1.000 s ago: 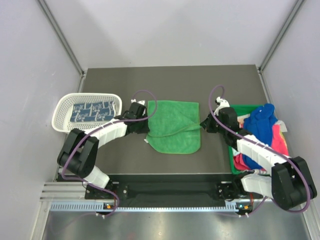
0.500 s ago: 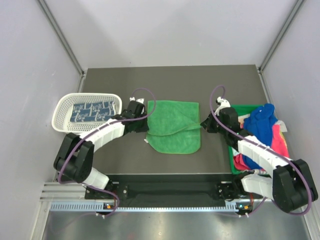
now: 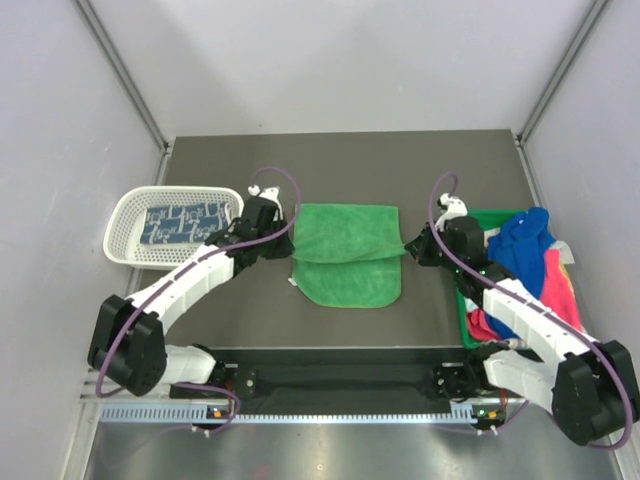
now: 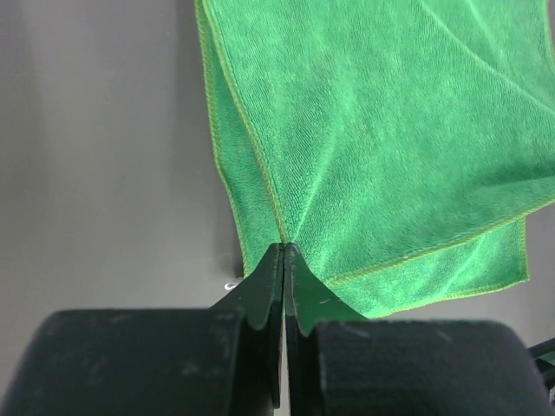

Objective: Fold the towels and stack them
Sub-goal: Fold the towel

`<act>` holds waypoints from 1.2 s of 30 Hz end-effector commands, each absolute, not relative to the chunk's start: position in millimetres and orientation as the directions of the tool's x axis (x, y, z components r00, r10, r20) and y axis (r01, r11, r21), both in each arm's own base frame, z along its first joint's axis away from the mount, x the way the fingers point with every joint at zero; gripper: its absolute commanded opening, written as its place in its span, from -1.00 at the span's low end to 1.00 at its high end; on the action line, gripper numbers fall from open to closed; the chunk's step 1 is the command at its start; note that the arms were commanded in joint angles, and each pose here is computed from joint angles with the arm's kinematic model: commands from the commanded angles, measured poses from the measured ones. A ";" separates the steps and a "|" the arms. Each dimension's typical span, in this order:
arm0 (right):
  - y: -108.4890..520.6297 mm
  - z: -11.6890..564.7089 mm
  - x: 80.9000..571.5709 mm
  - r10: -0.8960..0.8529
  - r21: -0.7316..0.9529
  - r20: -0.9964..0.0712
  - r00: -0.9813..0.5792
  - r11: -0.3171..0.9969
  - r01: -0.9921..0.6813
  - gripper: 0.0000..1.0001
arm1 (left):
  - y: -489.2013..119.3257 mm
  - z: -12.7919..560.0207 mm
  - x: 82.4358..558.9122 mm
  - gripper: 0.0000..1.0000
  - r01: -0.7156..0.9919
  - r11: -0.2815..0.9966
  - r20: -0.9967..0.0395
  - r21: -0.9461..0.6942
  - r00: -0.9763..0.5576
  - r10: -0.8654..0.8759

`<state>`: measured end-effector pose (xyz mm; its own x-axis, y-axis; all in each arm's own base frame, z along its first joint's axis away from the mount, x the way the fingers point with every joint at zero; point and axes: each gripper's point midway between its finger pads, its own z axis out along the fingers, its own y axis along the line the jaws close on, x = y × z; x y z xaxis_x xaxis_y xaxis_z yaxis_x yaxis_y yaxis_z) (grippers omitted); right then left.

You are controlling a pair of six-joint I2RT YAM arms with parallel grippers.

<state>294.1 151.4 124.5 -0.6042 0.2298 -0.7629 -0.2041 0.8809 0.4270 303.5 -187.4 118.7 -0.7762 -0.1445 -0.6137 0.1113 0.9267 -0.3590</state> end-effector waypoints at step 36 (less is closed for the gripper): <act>157.6 117.6 250.9 0.209 0.432 -0.769 -0.604 0.867 -0.250 -1.00 | -175.0 115.1 276.2 -1.00 0.100 0.919 -0.613 -0.381 -0.772 -0.170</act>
